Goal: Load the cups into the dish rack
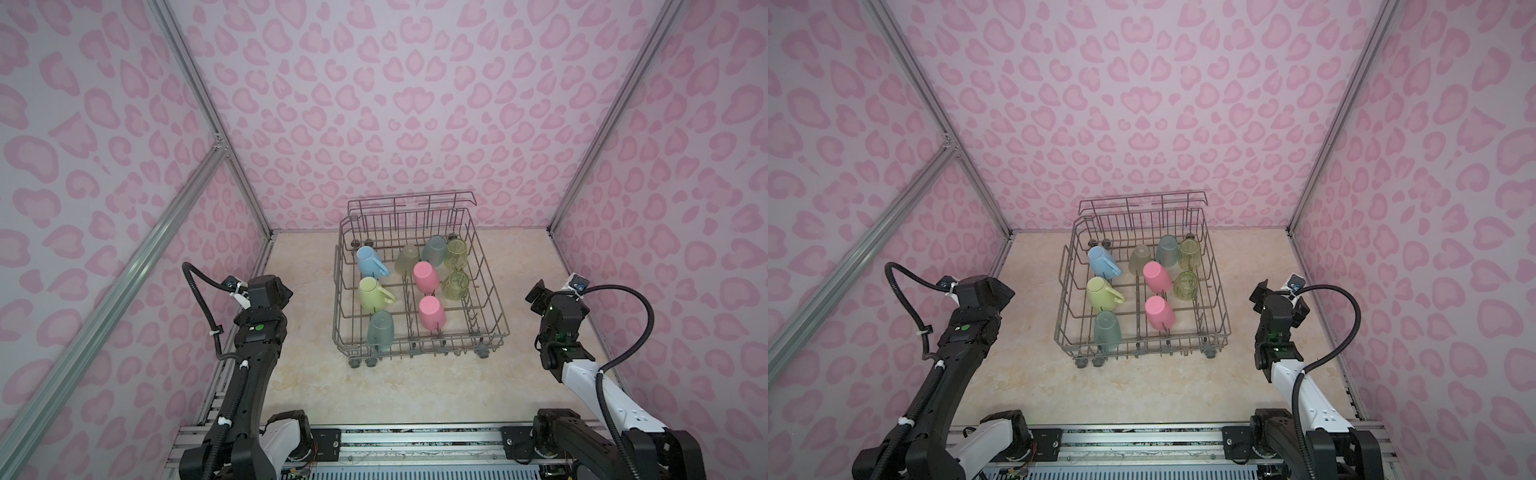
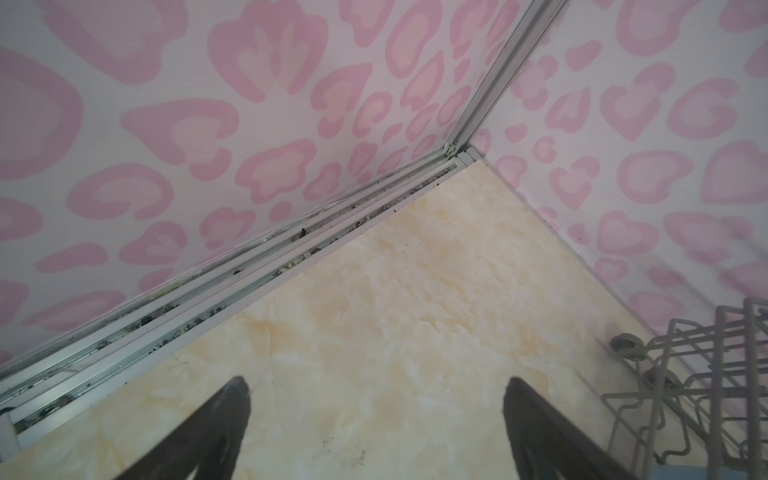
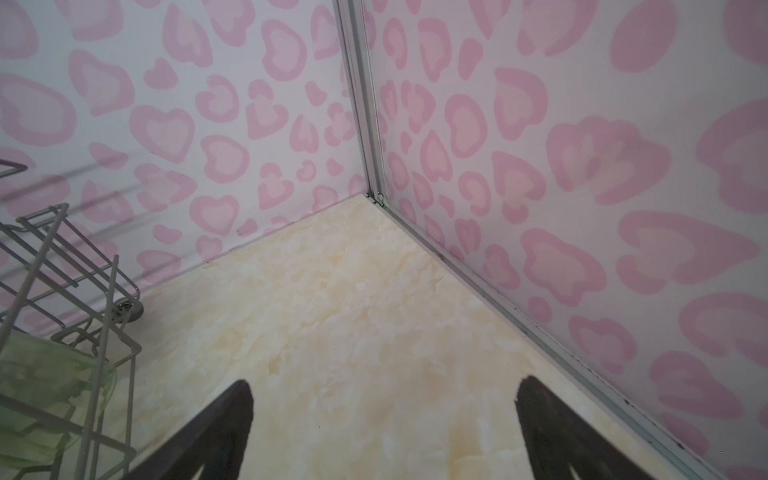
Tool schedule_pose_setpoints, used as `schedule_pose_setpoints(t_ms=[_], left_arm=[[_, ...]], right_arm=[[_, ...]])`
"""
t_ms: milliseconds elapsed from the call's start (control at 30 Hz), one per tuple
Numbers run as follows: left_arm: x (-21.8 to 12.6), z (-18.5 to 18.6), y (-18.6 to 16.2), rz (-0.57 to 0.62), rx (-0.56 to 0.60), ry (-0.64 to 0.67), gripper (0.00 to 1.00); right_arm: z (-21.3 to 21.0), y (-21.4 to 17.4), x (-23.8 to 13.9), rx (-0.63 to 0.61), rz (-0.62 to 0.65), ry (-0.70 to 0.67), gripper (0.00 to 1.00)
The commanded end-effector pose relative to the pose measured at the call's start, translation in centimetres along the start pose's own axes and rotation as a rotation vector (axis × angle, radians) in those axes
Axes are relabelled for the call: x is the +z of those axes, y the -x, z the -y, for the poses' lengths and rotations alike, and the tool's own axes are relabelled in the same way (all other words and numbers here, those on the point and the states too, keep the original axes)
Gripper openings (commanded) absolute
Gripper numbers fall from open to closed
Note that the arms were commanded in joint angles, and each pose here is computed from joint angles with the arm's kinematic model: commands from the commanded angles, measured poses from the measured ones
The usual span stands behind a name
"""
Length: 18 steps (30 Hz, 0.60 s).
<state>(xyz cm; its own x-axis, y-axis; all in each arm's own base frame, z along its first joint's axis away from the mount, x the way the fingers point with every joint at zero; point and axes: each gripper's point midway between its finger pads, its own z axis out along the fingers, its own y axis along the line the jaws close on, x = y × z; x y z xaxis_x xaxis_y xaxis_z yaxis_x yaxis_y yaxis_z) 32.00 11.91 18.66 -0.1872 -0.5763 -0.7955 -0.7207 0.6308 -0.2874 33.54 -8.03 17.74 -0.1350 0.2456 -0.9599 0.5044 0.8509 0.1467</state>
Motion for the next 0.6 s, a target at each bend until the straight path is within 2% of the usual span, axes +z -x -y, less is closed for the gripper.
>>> schedule_pose_setpoints(t_ms=[0, 200, 300, 433, 567], left_arm=[[1.9, -0.2, -0.8, -0.007, 0.028, 0.028, 0.97], [5.9, -1.3, -3.8, -0.115, 0.076, 0.084, 0.97], [7.5, -1.6, -4.8, -0.146, 0.110, 0.102, 0.97], [9.1, -1.6, -6.4, -0.186, 0.144, 0.086, 0.97], [9.7, -0.7, -6.7, -0.171, 0.170, 0.018, 0.97]], right_arm=[[-0.4, 0.2, 0.5, 0.010, 0.060, 0.018, 0.98], [-0.9, -2.3, 1.7, -0.029, 0.031, 0.044, 0.98], [-1.2, -2.1, 1.9, -0.066, 0.017, 0.046, 0.97], [-1.1, -3.1, 2.3, -0.128, -0.003, 0.015, 0.97], [-1.8, -4.0, 2.5, -0.191, 0.018, 0.012, 0.97]])
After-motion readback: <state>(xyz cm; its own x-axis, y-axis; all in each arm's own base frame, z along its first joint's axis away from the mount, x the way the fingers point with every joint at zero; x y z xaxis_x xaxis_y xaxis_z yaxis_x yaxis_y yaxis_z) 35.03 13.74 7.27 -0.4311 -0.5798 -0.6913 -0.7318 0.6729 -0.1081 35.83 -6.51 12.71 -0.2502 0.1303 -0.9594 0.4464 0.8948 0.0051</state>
